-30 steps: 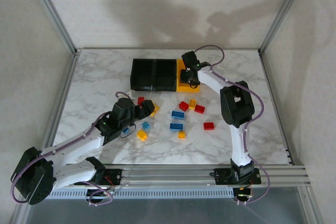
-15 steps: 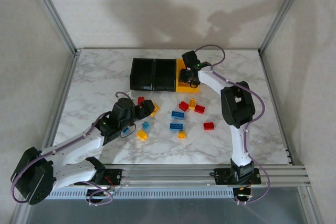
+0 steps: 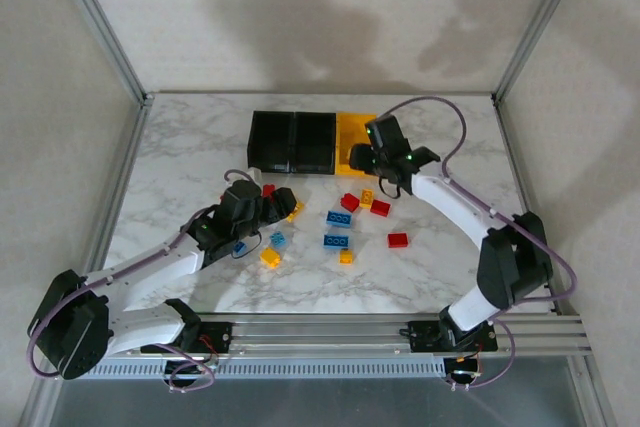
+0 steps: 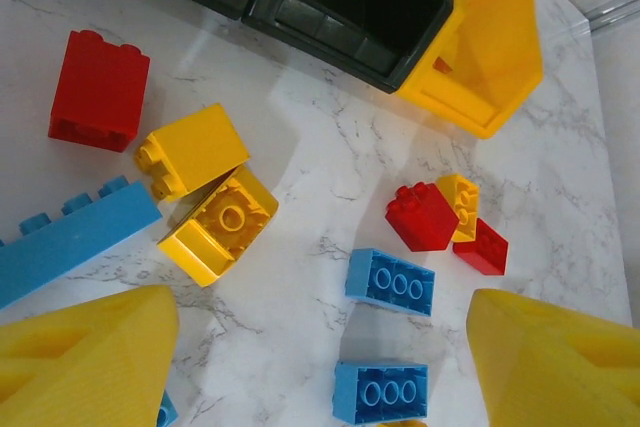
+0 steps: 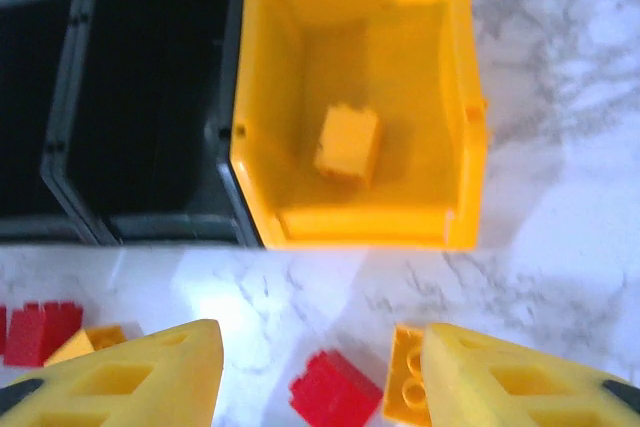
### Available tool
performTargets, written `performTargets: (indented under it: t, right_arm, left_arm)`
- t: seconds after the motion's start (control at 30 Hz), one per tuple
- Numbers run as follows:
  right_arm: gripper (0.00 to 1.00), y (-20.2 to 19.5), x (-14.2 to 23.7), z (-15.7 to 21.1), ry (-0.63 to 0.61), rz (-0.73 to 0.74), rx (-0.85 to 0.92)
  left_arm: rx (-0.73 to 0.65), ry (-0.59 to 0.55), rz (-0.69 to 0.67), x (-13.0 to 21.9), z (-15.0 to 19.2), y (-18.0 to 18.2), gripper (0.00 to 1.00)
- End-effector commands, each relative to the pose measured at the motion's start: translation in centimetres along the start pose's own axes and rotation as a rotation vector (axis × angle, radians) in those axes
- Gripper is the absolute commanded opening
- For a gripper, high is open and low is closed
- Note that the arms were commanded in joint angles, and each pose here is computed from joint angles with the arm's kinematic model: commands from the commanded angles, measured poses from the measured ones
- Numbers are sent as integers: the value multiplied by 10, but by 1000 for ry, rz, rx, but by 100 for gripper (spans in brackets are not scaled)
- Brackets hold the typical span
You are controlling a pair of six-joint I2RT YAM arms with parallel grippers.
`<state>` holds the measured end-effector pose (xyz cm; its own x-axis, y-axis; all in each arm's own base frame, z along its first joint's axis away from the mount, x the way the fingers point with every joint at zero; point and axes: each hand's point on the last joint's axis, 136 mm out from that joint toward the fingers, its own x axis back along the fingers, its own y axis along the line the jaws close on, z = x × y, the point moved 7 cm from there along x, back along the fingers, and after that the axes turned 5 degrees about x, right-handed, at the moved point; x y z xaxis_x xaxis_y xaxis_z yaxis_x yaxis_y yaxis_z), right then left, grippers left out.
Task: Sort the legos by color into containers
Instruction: Place the lego in the container, then pick up the lego from the bottom-center of the table.
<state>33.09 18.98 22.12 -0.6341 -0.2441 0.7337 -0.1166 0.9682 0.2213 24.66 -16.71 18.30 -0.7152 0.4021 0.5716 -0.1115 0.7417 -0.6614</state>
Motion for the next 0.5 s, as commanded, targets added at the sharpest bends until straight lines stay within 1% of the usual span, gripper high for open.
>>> performTargets:
  t: [0.0,0.13,0.23,0.4,0.47]
  right_arm:
    - [56,-2,4,33,62,-17,-8]
    - [56,-10,9,68,112,-21,-30]
    - [56,-6,9,98,172,-34,-16]
    - [62,15,16,143,258,-33,34]
    - [65,23,20,157,281,-35,49]
  left_arm:
    - [14,5,-35,-1,2,1,76]
    - [18,21,-59,-2,5,5,75]
    - [20,27,-66,-3,6,7,75]
    - [14,50,-55,-4,11,7,75]
    - [8,80,-37,-4,16,7,75]
